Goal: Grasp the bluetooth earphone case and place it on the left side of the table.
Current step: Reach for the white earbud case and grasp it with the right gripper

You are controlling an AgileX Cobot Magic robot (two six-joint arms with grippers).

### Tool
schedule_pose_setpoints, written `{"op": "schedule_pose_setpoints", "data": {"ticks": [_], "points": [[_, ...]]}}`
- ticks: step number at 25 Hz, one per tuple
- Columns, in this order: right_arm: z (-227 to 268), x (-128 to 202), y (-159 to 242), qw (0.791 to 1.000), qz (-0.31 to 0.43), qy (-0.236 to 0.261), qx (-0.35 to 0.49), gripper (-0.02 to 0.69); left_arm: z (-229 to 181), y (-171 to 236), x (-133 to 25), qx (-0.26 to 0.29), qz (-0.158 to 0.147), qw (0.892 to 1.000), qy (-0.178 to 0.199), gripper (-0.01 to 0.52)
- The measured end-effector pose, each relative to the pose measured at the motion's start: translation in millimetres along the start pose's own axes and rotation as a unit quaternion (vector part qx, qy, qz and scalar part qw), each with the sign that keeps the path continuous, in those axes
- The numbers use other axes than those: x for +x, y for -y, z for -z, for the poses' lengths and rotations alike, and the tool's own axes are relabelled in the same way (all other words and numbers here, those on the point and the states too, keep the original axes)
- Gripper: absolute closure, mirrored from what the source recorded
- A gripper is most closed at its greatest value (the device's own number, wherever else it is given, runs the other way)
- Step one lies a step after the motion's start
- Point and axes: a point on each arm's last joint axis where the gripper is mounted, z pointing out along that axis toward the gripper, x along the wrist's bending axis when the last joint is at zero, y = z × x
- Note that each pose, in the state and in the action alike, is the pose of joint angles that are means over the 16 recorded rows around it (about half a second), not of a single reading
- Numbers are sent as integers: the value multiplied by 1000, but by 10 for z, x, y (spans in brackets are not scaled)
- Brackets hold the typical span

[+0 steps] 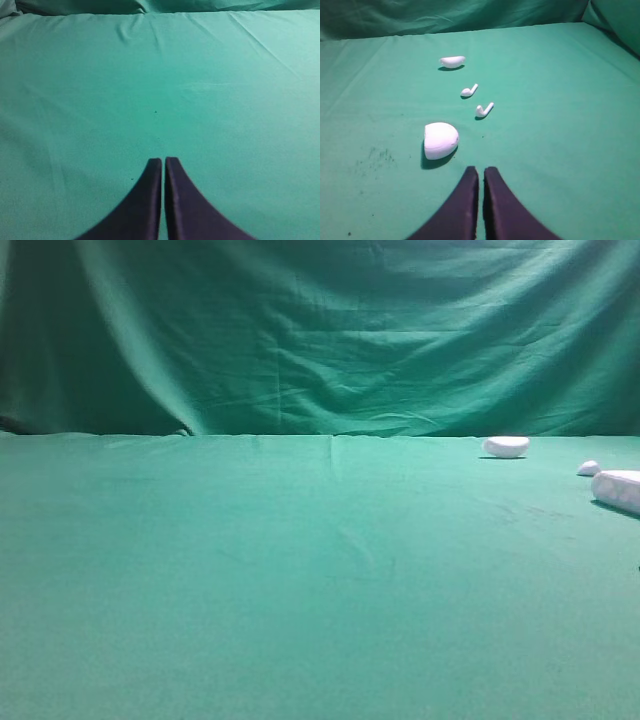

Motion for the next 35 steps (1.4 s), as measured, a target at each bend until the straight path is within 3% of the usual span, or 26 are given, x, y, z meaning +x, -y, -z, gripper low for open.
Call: {"op": "schedule_pose_setpoints", "data": {"ticks": [14, 27, 31, 35], "points": [[0, 0, -18, 1000, -1, 0, -10, 665, 0, 0, 0, 0, 0, 1000, 0, 514], [71, 10, -435, 986, -48, -15, -162, 665, 0, 0, 0, 0, 0, 1000, 0, 514], [65, 7, -667, 988, -69, -18, -134, 665, 0, 0, 0, 0, 0, 1000, 0, 514], [-31, 11, -899, 995, -85, -18, -43, 665, 0, 0, 0, 0, 0, 1000, 0, 514]]}}
